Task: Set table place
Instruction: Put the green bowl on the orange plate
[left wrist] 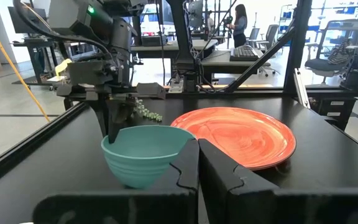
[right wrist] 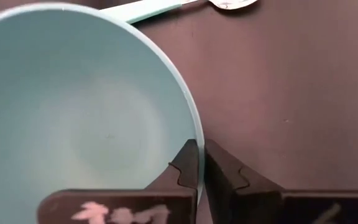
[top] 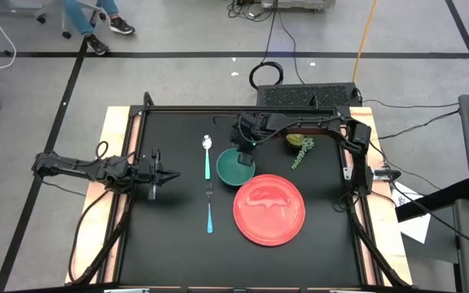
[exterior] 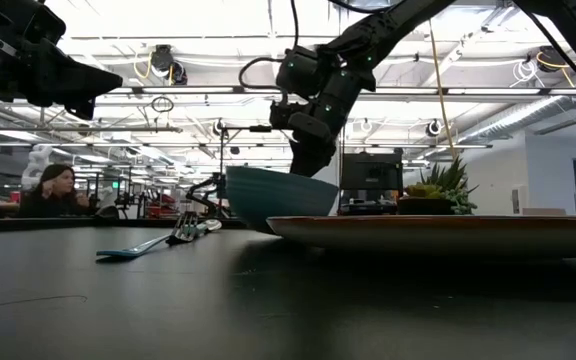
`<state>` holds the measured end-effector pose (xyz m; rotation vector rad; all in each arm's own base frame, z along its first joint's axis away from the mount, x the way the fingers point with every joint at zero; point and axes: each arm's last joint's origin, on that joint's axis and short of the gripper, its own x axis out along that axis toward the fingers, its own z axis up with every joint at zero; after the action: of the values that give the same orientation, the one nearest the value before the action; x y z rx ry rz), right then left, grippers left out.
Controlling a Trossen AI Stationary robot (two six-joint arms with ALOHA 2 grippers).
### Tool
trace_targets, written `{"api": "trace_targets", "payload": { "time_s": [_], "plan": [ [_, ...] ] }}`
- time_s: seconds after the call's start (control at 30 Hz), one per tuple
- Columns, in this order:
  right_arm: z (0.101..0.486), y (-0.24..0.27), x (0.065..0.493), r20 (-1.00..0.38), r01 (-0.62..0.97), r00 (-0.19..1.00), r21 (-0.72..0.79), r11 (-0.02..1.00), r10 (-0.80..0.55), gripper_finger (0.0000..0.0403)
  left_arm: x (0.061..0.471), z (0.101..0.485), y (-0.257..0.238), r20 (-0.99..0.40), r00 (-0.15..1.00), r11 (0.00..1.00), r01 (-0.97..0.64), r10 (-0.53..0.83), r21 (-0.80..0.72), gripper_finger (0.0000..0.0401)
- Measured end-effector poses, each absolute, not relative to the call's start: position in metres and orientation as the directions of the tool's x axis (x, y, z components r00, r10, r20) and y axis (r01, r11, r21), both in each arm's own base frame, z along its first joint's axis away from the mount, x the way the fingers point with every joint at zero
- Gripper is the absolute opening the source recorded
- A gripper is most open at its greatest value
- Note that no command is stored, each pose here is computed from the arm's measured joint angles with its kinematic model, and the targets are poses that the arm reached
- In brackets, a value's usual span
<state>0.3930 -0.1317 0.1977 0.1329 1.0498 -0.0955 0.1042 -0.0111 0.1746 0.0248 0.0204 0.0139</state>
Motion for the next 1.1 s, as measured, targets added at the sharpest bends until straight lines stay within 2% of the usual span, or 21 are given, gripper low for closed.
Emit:
{"api": "trace_targets", "payload": {
  "time_s": [0.4, 1.1],
  "plan": [
    [0.222, -0.134, 0.398, -0.866, 0.132, 0.501, 0.057, 0.99, -0.016, 0.0001, 0.104, 0.175, -0.011, -0.02, 1.0, 1.0, -0.013, 0.014, 0.025, 0.001],
    [0.223, -0.132, 0.396, -0.876, 0.13, 0.482, 0.061, 0.99, -0.009, 0.0, 0.104, 0.175, -0.011, -0.02, 1.0, 1.0, -0.013, 0.014, 0.025, 0.001]
  ]
}}
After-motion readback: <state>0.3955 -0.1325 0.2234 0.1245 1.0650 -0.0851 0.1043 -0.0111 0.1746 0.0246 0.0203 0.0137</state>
